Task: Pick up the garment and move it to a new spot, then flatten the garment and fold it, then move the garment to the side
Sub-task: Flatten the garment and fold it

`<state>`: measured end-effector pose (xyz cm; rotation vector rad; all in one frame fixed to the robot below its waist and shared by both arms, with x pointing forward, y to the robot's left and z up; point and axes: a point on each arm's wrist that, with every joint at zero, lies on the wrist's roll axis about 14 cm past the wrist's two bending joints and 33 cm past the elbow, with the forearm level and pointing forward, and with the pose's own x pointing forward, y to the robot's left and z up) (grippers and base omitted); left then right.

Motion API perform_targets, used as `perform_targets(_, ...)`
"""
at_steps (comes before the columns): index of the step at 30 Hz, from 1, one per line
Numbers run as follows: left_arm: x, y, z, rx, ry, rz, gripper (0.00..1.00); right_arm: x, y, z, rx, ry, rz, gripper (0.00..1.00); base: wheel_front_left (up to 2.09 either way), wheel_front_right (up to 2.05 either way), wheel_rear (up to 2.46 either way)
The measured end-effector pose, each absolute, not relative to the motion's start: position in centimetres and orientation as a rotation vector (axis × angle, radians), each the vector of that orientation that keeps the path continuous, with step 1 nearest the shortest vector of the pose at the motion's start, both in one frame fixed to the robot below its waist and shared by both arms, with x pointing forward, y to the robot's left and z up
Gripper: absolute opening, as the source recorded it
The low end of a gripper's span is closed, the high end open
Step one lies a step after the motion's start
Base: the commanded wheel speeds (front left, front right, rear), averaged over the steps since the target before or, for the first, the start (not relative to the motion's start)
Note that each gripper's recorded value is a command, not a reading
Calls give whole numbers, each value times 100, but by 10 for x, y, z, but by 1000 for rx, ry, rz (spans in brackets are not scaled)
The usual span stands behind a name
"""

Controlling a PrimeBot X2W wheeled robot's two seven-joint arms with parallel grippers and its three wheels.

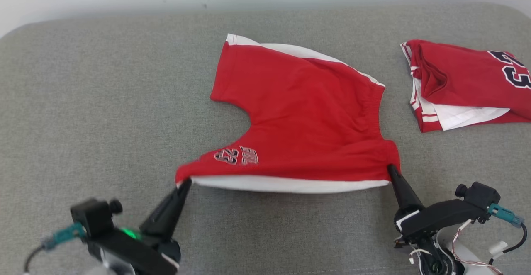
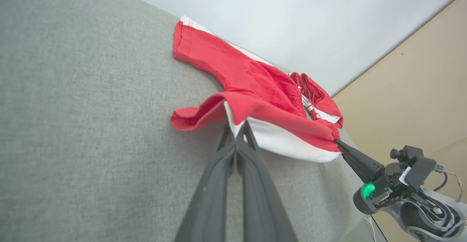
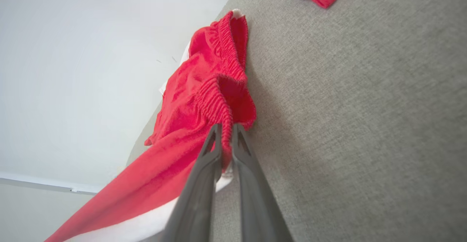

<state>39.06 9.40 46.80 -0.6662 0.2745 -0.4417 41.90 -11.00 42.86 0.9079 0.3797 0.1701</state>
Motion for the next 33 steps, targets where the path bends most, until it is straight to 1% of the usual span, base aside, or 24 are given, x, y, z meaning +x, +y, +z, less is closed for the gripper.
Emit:
perform_targets(2,397,93,475,-655,257,-461,0,421,-110,431,925,370,169,0,0,0,0)
perform_targets(8,434,92,511,-589,177,-538,0,431,-104,442,983,335,184,0,0,0,0)
perform_targets(12,465,94,526,-551,168,-570,0,450,-105,458,1014,281,197,0,0,0,0)
perform_targets(16,495,97,537,-563,166,-574,0,466,-106,470,1020,240,211,0,0,0,0)
perform_targets(28,562,71,534,-507,243,-659,0,500,-122,473,1037,186,170,0,0,0,0)
perform_targets(33,583,61,522,-524,293,-678,0,518,-128,475,1045,159,153,0,0,0,0)
